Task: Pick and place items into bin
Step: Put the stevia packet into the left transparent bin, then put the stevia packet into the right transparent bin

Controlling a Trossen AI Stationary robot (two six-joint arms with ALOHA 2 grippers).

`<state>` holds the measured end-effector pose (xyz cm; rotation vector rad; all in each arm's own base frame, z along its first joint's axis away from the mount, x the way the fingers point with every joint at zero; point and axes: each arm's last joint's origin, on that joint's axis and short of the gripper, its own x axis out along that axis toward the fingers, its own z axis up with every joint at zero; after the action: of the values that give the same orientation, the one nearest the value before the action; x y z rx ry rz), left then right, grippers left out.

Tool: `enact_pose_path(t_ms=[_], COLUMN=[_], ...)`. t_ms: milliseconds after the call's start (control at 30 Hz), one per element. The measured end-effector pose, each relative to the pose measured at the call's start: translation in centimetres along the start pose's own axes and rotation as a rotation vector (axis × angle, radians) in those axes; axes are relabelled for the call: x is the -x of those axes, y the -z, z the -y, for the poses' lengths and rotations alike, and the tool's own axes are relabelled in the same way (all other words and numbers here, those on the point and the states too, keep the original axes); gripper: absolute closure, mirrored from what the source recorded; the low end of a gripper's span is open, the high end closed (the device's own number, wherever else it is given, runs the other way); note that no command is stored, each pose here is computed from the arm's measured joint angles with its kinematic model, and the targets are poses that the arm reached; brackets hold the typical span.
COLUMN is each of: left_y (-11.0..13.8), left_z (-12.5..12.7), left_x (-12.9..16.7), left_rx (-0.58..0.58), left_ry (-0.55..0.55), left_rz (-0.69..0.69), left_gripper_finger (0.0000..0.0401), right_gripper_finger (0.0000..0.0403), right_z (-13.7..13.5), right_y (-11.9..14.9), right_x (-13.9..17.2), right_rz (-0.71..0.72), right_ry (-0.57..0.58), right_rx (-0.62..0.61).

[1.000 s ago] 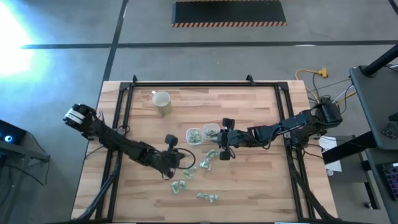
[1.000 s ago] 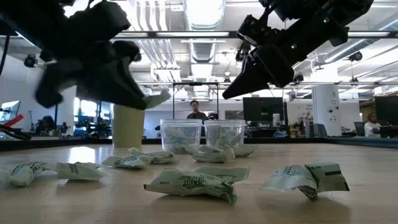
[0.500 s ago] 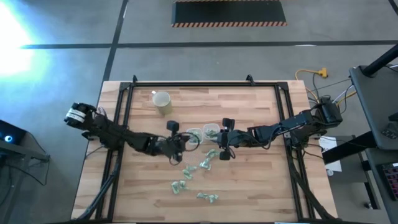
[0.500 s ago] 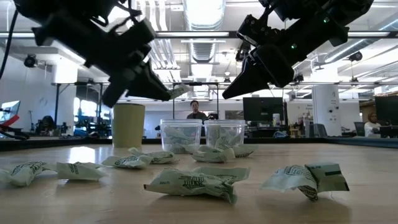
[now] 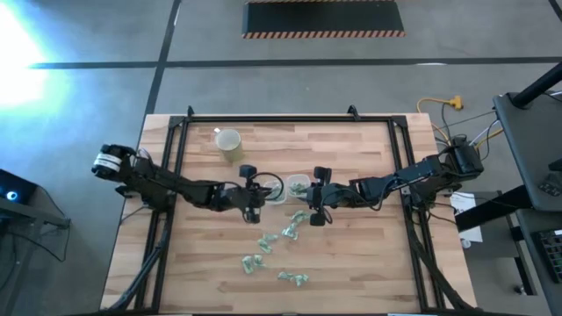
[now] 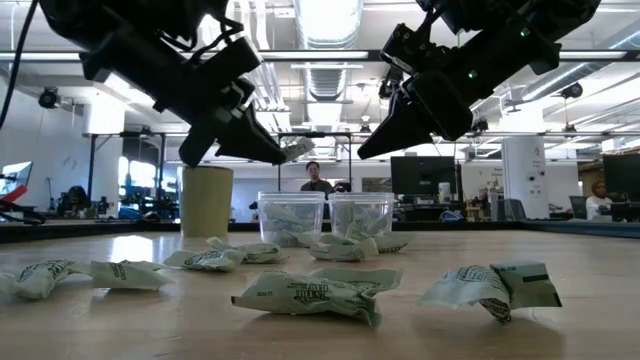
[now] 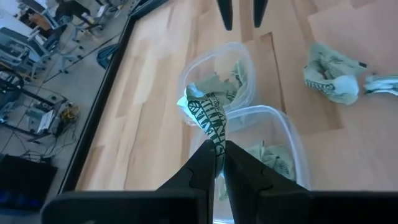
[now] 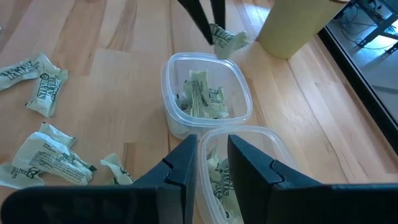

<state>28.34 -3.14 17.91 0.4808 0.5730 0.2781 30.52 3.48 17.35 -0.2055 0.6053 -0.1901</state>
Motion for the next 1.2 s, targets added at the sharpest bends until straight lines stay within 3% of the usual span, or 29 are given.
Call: enact_pose_path(t_ms=[400,833,1200], left_y=[0.1,0.0,0.3], left_z=[-0.3,-0.3,2.0], left_x=[-0.2,-0.1,2.8], left_rx=[-0.003,-0.009,-0.039], left_ry=[-0.007,-0.005,0.120], left_rz=[-0.002,0.001,-0.084], left_gripper_finger=[0.0386,0.0301,0.0296], right_gripper_finger=[0.0330,0.0331,0.0335], right_z=[0.0,0.0,-1.2], right_y=[0.0,0.1,0.4], right_x=[0.0,0.0,0.3], right_rz=[0.000,-0.013,-0.032], right_ry=[0.000,-0.002,-0.321], right_rx=[-0.002,-0.044,-0.040])
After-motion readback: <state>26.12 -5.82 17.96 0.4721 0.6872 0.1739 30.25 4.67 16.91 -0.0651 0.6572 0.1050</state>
